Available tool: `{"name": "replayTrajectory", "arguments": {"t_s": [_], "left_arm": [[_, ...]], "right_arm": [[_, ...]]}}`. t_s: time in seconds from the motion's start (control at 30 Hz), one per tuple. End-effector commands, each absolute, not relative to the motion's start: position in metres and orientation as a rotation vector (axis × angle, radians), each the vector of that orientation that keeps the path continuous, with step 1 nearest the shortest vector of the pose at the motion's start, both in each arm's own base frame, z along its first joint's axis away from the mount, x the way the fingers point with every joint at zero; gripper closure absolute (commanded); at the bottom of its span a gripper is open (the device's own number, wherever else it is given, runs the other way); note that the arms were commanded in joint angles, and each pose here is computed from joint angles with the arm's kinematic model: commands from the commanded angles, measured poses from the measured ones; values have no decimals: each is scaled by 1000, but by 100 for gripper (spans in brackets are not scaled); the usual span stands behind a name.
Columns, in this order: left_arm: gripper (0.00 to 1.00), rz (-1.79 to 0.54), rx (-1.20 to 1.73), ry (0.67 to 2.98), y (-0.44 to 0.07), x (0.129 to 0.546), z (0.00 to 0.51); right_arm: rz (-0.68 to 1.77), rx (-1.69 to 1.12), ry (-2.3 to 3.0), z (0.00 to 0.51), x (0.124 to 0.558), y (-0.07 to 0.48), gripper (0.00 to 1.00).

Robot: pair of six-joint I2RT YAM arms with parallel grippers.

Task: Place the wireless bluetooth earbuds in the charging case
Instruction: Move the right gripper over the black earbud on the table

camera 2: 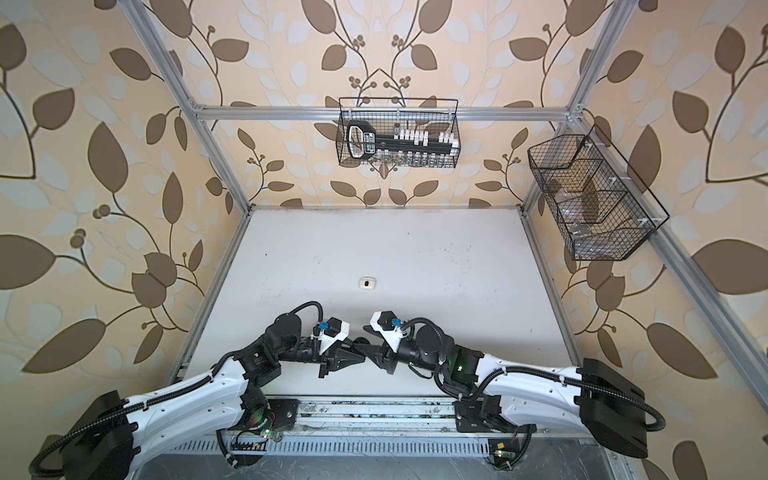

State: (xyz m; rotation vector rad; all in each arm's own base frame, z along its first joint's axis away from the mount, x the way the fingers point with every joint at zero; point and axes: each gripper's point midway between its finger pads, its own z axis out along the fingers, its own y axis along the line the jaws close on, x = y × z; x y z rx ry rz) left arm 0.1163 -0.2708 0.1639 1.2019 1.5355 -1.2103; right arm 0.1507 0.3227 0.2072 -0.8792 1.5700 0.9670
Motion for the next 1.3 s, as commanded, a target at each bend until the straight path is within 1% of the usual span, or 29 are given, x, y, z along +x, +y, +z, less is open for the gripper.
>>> {"name": "replayTrajectory", "arguments": {"t_s": [0.0,0.2,0.27,0.4,0.5,0.8,0.93,0.97,1.03,1.27], "left_arm": [[100,-1150,1174,1420,-273,123,190],[100,-1063,1113,1418,-264,131,188],[100,-1029,1096,1417,-260,133,186],[100,-990,1083,1404,-253,133,182],[100,-982,1073,1397,-251,133,183],[100,-857,946,1495,-236,155,171],[100,-716,868,1597,-221,174,150],[100,-690,833,1617,-217,180,147],[100,-718,881,1590,-222,173,146],[100,-738,878,1598,-223,172,141]], "right_arm": [[984,-801,1555,224,154,316,45],[950,-602,1612,231,168,286,39],[923,-518,1644,228,175,273,39],[802,-347,1756,207,195,248,38],[718,-298,1864,184,206,244,38],[405,-360,2165,119,234,265,38],[288,-372,2256,98,244,274,39],[272,-374,2269,95,246,276,39],[257,-389,2304,85,248,281,39],[251,-449,2402,61,248,299,40]]}}
